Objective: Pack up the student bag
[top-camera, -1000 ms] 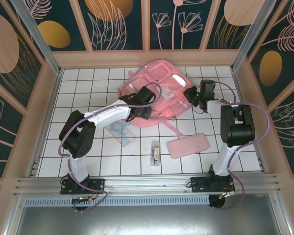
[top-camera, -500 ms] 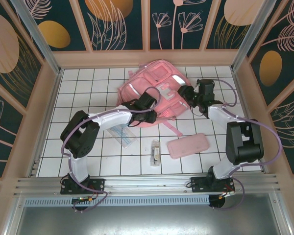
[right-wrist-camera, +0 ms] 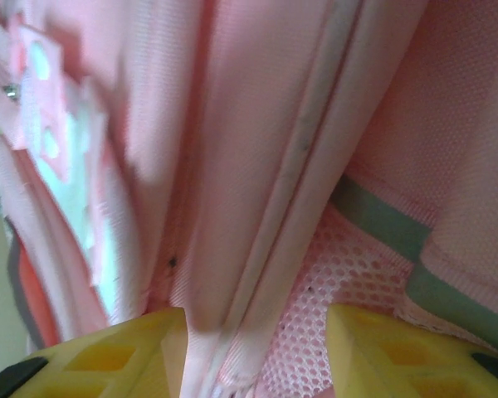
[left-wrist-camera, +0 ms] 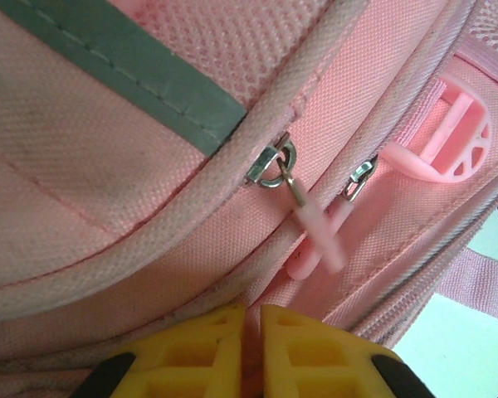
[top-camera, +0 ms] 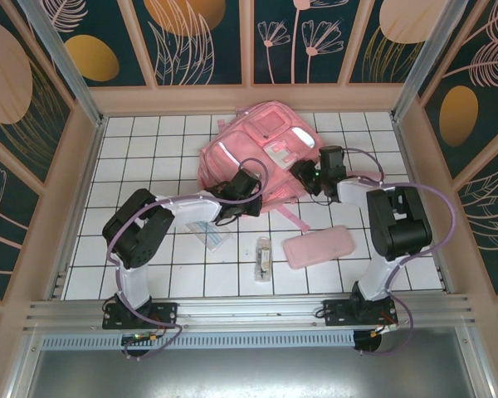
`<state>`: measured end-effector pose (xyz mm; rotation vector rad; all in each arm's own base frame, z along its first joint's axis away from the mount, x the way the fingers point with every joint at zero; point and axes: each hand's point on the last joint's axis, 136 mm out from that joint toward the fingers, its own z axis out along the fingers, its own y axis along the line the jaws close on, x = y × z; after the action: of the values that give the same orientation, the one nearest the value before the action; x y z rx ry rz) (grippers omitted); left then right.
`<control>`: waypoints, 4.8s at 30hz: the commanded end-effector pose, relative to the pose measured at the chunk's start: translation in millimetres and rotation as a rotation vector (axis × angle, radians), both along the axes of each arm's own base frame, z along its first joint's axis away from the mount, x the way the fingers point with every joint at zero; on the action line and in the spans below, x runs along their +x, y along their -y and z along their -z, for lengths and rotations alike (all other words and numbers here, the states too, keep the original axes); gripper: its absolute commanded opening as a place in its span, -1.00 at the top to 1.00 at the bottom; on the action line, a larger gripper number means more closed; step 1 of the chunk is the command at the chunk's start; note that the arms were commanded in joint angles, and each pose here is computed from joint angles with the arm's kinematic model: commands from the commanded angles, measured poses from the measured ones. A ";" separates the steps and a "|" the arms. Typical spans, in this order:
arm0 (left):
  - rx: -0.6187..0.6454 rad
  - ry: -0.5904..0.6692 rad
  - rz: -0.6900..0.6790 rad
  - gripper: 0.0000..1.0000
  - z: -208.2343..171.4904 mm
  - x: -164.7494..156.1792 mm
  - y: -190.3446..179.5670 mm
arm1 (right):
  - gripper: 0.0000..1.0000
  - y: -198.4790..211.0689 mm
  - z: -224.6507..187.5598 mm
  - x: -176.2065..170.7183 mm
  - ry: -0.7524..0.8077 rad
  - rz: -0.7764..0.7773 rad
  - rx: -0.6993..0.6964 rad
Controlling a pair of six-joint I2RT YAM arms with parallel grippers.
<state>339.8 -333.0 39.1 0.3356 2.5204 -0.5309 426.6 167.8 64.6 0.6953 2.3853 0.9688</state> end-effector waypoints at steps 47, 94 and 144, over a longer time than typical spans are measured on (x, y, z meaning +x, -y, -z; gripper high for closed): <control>0.076 -0.033 0.180 0.43 -55.9 25.1 50.8 | 1.00 0.7 -164.5 46.3 0.336 -0.007 0.099; 0.335 -0.097 0.042 1.00 -31.4 49.6 -58.4 | 1.00 51.6 -151.6 49.3 0.366 0.064 -0.017; -0.462 -0.121 -0.428 0.22 -38.2 108.1 4.0 | 1.00 26.7 -126.4 23.4 0.325 -0.037 0.142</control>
<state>436.3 -330.4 82.8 -0.4023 2.3939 -0.9439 445.7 130.6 145.6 0.6225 2.1923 1.0814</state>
